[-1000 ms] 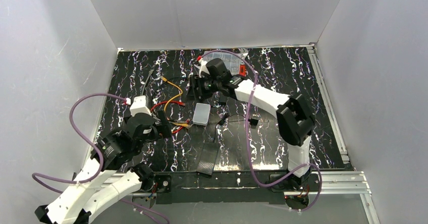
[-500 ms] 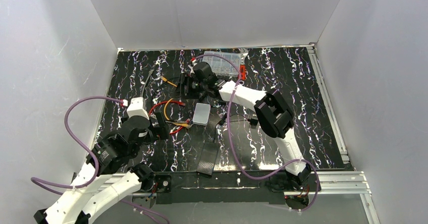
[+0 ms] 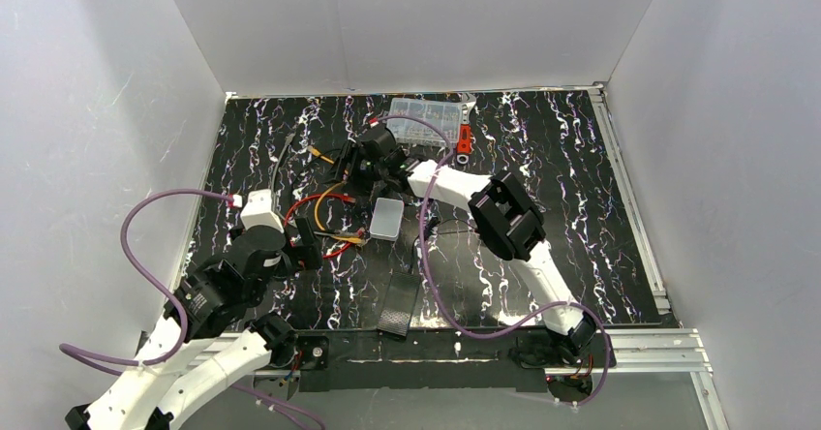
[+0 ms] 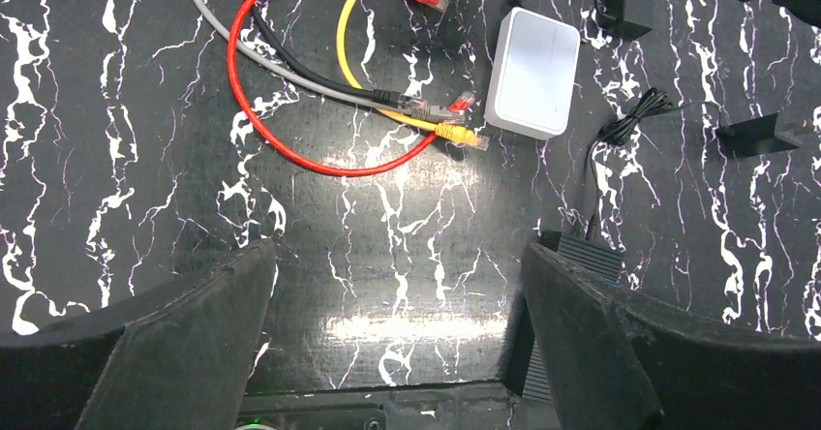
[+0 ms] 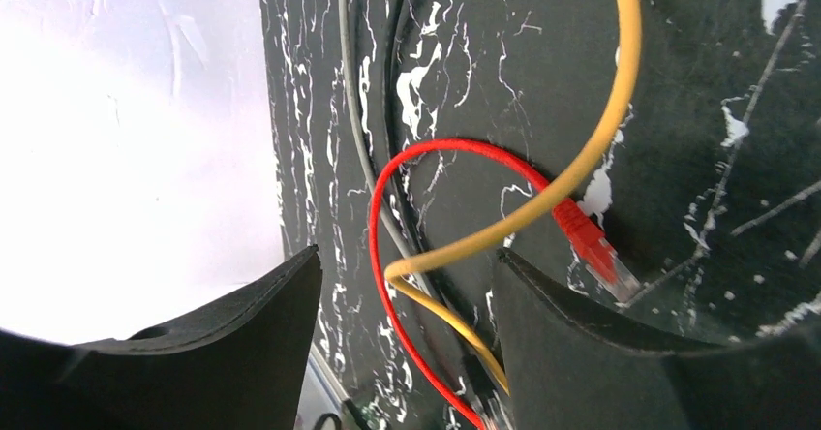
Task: Insert the plug into the switch port
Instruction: Pick up the connector from the center of the board.
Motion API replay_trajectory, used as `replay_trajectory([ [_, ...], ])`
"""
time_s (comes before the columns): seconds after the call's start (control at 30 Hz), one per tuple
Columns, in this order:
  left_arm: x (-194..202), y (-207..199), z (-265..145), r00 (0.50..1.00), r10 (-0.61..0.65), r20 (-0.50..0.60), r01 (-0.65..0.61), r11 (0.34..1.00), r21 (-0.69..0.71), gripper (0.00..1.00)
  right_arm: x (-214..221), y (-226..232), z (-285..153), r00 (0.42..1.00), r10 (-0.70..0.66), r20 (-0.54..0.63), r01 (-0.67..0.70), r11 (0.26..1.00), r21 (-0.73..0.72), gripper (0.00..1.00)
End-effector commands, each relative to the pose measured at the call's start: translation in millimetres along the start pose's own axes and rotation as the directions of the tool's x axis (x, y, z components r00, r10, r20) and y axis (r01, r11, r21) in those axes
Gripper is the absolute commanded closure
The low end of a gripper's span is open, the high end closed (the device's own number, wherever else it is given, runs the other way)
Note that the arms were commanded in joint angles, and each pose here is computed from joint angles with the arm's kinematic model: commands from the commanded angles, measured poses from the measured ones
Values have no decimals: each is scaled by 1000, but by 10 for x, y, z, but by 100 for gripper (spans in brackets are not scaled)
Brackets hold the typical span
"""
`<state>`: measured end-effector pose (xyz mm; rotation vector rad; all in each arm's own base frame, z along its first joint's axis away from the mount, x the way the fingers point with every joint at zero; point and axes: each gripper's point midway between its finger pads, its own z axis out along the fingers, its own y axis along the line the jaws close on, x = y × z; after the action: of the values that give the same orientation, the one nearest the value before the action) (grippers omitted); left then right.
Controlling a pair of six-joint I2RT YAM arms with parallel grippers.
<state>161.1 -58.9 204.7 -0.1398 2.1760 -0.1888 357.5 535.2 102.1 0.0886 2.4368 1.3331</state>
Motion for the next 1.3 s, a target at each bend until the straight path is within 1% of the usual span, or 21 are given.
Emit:
replay_trajectory([
  [0.0,35,83,12,1000,13,-4,-13,999,-36,2,-127,209,149,996,76,40,-74,995,-63,29],
  [0.13,39,87,14,1000,14,-2,-14,999,-35,2,-145,164,228,993,105,47,-102,993,-60,37],
  [0.23,40,86,11,1000,16,-2,-16,999,-32,2,-141,129,268,992,115,46,-113,992,-53,45],
  [0.27,42,91,12,1000,17,-2,-17,999,-35,0,-141,120,277,992,117,47,-115,992,-51,49],
  [0.33,36,91,11,1000,16,1,-16,999,-34,0,-135,101,289,991,123,46,-120,992,-48,58],
  [0.5,31,104,-1,1000,15,8,-15,999,-33,0,-128,75,285,989,143,47,-141,988,-56,87],
  [0.57,32,109,-4,1000,13,9,-13,999,-34,0,-132,98,262,988,147,50,-144,987,-64,96],
  [0.6,34,111,-5,1000,12,9,-12,999,-34,0,-132,108,248,988,147,51,-143,987,-67,98],
  [0.83,33,125,-12,1000,9,14,-8,999,-37,0,-141,235,40,989,130,65,-124,988,-95,99],
  [1.03,31,135,-11,1000,8,15,-7,999,-43,0,-205,409,-296,994,-7,105,16,997,-79,99],
  [1.27,16,116,-14,1000,0,14,1,999,-40,0,-228,493,-666,980,-151,128,156,987,-29,99],
])
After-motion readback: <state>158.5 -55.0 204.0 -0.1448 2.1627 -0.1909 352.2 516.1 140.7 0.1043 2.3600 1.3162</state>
